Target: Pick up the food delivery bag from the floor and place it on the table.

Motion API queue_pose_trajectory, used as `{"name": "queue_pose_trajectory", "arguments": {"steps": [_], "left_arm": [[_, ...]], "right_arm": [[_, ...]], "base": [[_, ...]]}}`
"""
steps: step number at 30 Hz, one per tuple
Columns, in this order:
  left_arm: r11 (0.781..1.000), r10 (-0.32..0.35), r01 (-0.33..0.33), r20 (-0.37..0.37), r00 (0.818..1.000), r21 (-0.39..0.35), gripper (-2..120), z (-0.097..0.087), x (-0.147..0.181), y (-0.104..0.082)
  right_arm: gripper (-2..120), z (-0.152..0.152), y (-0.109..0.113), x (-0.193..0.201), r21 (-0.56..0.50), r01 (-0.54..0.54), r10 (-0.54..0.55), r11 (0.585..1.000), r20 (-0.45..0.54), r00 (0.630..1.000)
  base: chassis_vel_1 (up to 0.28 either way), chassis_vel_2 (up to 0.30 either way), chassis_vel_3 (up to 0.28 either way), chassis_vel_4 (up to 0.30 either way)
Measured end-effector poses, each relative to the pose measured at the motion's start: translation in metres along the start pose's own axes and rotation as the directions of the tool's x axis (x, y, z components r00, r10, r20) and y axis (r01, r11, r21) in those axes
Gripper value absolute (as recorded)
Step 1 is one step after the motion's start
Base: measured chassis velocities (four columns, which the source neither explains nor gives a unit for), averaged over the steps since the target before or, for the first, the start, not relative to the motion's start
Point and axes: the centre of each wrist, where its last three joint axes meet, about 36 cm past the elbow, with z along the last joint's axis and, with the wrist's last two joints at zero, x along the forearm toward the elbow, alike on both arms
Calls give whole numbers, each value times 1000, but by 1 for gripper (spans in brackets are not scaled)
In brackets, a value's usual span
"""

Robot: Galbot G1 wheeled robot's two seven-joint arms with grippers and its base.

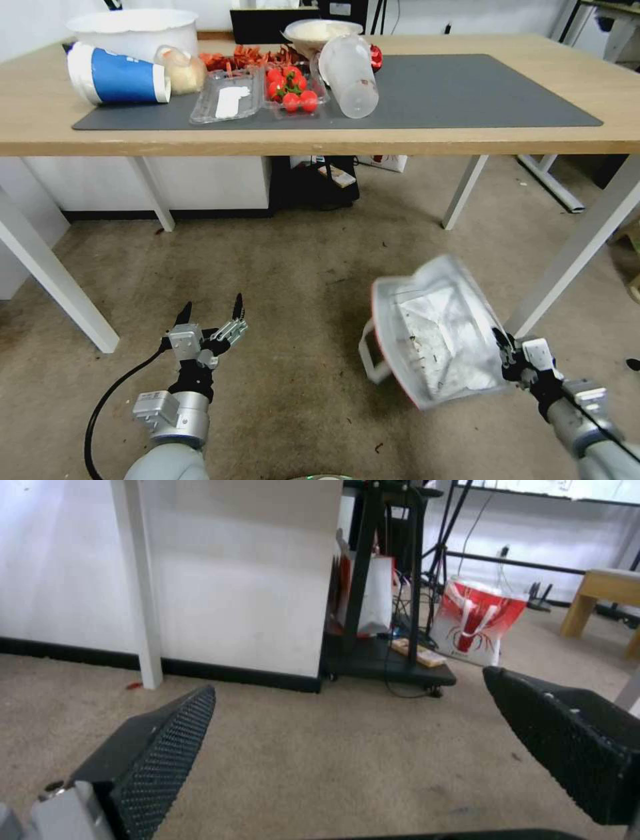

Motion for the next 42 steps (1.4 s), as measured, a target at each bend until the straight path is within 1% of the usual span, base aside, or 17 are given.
{"name": "queue_pose_trajectory", "arguments": {"steps": [2,3,6,7,10,11,12,15,16,20,21,24,25,26,28,35,42], "left_arm": [[1000,-1,1,2,1000,0,100,-1,0,0],[1000,-1,1,2,1000,0,100,-1,0,0],[1000,-5,5,3,1000,-2,100,-1,-1,0],[1000,-5,5,3,1000,-2,100,-1,-1,0],[1000,-10,10,4,1000,-3,100,-2,-2,0],[1000,-12,12,4,1000,-2,100,-2,-2,0],[1000,-12,12,4,1000,-2,100,-2,-2,0],[1000,-14,14,3,1000,-1,100,-3,-3,0],[1000,-14,14,3,1000,-1,100,-3,-3,0],[1000,-18,18,-3,1000,15,100,-4,-5,0],[1000,-18,18,-3,1000,15,100,-4,-5,0],[999,-22,22,2,1000,46,100,-7,-6,-2],[999,-22,22,2,1000,46,100,-7,-6,-2],[999,-23,23,2,1000,47,100,-7,-6,-2],[999,-23,23,1,1000,47,100,-7,-6,-2],[999,-20,20,-2,1000,47,100,-7,-6,-1],[999,-18,18,-1,1000,48,100,-7,-5,-1]], "right_arm": [[0,-8,-9,-2,18,78,-78,997,19,997],[0,-8,-9,-2,18,78,-78,997,19,997],[0,-28,-36,-14,75,252,-257,965,58,965],[0,-28,-36,-14,75,252,-257,965,58,965],[0,-45,-58,-23,102,373,-382,922,75,921],[0,-53,-71,-27,115,438,-447,892,79,891],[0,-53,-71,-27,115,438,-447,892,79,891],[0,-64,-88,-31,124,521,-531,845,65,845],[0,-64,-88,-31,124,521,-531,845,65,845],[0,-88,-117,-39,90,660,-663,746,8,749],[0,-88,-117,-39,90,660,-663,746,8,749],[0,-102,-139,-48,82,727,-728,682,-17,685],[0,-102,-139,-48,82,727,-728,682,-17,685],[0,-106,-146,-51,82,750,-752,656,-22,659],[0,-112,-155,-53,87,766,-767,637,-30,641],[0,-127,-166,-58,77,789,-789,609,-33,613],[0,-133,-166,-60,33,818,-818,574,-31,575]], "base": [[0,0,0,0],[0,0,0,0],[0,0,0,0],[0,0,0,0],[0,0,0,0],[0,0,0,0],[0,0,0,0],[0,0,0,0],[0,0,0,0],[0,0,0,0],[0,0,0,0],[0,0,0,0],[0,0,0,0],[0,0,0,0],[0,0,0,0],[0,0,0,0],[0,0,0,0]]}}
